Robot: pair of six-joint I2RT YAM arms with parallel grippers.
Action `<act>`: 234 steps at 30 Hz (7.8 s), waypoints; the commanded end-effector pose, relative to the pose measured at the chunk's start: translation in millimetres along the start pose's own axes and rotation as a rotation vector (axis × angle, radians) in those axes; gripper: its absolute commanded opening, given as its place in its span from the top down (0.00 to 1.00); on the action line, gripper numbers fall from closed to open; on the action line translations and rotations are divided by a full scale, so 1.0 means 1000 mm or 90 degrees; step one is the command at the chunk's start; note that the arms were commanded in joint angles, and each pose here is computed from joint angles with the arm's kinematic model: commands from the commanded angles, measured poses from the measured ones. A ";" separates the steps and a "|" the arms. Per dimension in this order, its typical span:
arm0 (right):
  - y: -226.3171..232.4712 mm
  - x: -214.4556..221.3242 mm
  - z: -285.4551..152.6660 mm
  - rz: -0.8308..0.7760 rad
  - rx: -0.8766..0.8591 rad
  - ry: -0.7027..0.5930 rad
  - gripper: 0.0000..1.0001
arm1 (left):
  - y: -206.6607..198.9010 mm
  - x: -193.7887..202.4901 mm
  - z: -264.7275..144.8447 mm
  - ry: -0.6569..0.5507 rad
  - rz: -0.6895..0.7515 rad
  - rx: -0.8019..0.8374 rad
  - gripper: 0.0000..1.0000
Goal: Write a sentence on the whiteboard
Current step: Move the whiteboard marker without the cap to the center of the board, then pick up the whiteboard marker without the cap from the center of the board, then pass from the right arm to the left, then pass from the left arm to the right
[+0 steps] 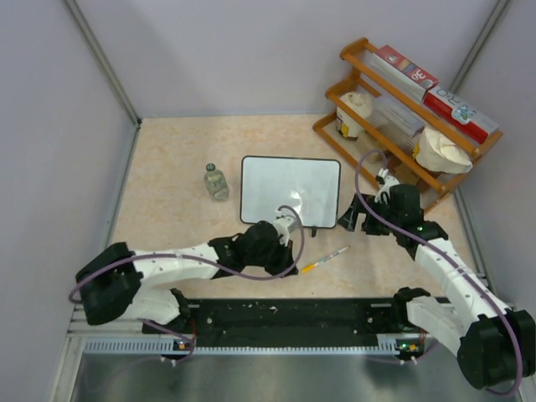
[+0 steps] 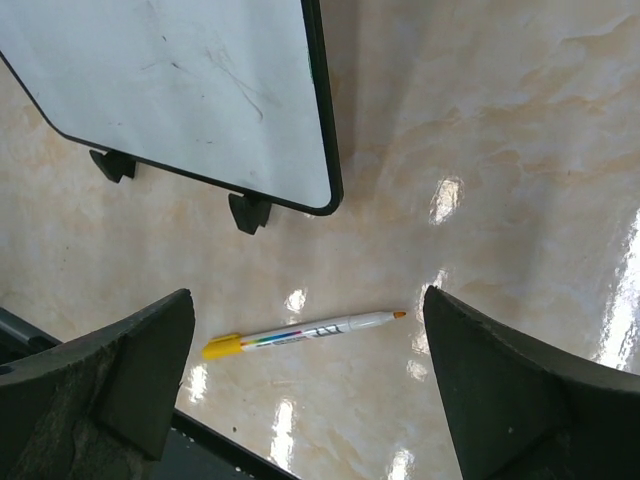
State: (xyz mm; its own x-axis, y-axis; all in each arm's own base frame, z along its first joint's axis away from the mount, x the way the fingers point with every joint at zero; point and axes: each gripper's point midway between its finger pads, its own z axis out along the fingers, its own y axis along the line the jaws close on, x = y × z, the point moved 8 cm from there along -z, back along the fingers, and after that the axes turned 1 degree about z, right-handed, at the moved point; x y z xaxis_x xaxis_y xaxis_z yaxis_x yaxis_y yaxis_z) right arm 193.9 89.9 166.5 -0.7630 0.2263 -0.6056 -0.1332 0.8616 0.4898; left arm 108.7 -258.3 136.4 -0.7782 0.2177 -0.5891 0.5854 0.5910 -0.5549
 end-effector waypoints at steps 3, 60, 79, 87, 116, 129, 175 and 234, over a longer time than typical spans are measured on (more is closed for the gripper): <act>0.006 -0.002 0.008 -0.015 -0.034 -0.005 0.05 | -0.033 -0.011 0.050 -0.002 0.022 0.009 1.00; 0.030 0.090 0.055 -0.113 -0.018 0.293 0.40 | 0.044 -0.022 0.092 -0.009 -0.090 -0.197 1.00; 0.047 0.093 0.057 -0.074 -0.083 0.289 0.52 | 0.039 -0.022 0.075 -0.033 -0.110 -0.153 1.00; 0.057 0.062 0.051 -0.155 -0.022 0.213 0.53 | 0.024 -0.023 0.010 -0.097 -0.114 -0.151 0.53; 0.071 0.102 0.099 -0.336 0.183 0.302 1.00 | 0.019 -0.008 -0.087 -0.233 -0.106 -0.142 0.21; 0.120 0.057 0.067 -0.293 0.056 0.187 1.00 | 0.018 -0.011 -0.096 -0.232 -0.085 -0.161 0.23; 0.153 0.006 -0.068 -0.052 -0.339 -0.213 1.00 | -0.058 -0.046 -0.017 -0.225 0.045 0.318 0.82; 0.168 0.039 -0.070 -0.186 -0.488 -0.011 0.78 | -0.071 -0.032 -0.065 -0.186 0.133 0.335 1.00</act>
State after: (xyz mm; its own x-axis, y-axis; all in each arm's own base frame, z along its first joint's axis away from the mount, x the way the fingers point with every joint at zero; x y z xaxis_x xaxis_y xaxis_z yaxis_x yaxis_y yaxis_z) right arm 101.2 210.7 261.8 -0.6336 0.0342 -0.7729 -0.7068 0.3806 0.5962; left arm 78.4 -251.2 207.6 -0.6272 0.0797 -0.7748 0.7754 0.1577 -0.6115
